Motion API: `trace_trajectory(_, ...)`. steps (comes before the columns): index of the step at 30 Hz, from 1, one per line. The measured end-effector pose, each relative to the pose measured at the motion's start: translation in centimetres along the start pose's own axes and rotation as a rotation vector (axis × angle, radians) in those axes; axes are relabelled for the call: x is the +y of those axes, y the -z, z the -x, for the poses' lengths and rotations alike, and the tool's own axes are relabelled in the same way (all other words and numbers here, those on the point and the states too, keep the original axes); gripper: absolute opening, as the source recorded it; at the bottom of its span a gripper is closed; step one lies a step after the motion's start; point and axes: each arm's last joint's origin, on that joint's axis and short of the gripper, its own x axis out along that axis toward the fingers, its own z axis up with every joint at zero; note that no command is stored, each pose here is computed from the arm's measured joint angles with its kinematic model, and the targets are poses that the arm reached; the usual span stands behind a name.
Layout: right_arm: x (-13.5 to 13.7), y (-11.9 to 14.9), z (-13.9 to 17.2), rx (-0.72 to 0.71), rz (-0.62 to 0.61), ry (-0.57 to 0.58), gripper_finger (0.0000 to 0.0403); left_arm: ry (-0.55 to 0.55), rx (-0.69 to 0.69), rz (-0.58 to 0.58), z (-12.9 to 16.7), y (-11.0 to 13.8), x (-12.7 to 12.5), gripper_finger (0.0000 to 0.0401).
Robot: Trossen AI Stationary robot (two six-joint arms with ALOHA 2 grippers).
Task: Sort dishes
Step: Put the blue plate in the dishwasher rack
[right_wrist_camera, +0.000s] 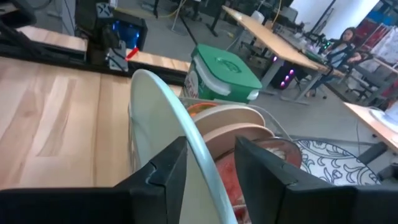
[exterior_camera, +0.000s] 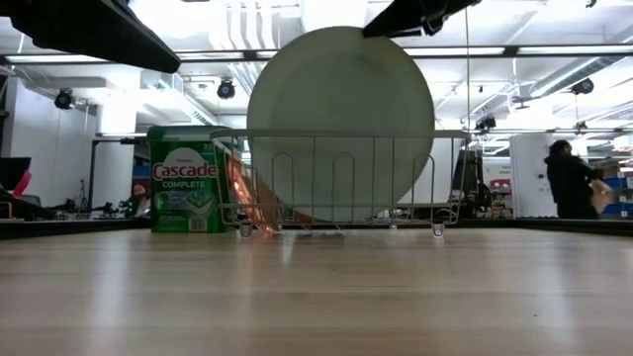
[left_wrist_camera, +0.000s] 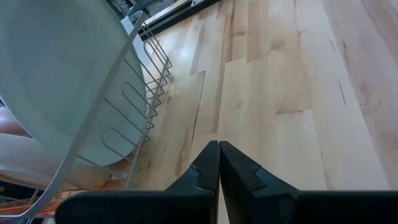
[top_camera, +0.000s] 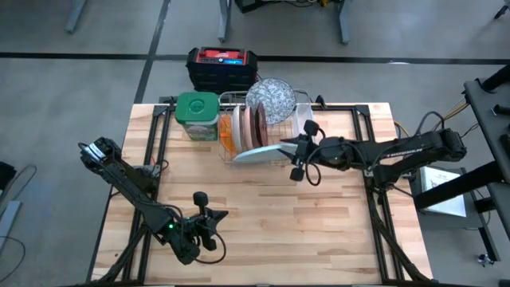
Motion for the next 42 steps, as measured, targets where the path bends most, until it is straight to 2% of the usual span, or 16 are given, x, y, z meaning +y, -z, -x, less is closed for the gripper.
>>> trace_trajectory(7,0.1,-0.7,-0.7,0.011,-0.022,-0.002,0.0127,0.000,0.002,0.001,0.0,0.0,0.0,0.0000)
trace_trajectory(15,2.3,-0.7,-5.1,0.081,0.054,-0.020,0.0090,-0.002,0.007,0.003,0.0,0.1,0.0,0.0000)
trace_trajectory(22,3.4,-4.2,-8.9,0.053,0.135,-0.014,0.0065,-0.002,0.007,0.011,0.0,0.1,0.0,0.0000)
trace_trajectory(25,3.3,-5.5,-9.5,0.103,0.149,-0.030,0.0065,-0.002,0.007,0.015,0.0,0.1,0.0,0.0000)
trace_trajectory(31,2.9,-6.8,-9.5,0.198,0.129,-0.052,0.0100,0.020,0.019,0.032,0.0,0.2,0.0,0.0000)
trace_trajectory(42,1.2,-8.6,-6.7,0.155,0.091,-0.041,0.0173,0.021,0.018,0.062,0.0,0.2,0.0,0.0000)
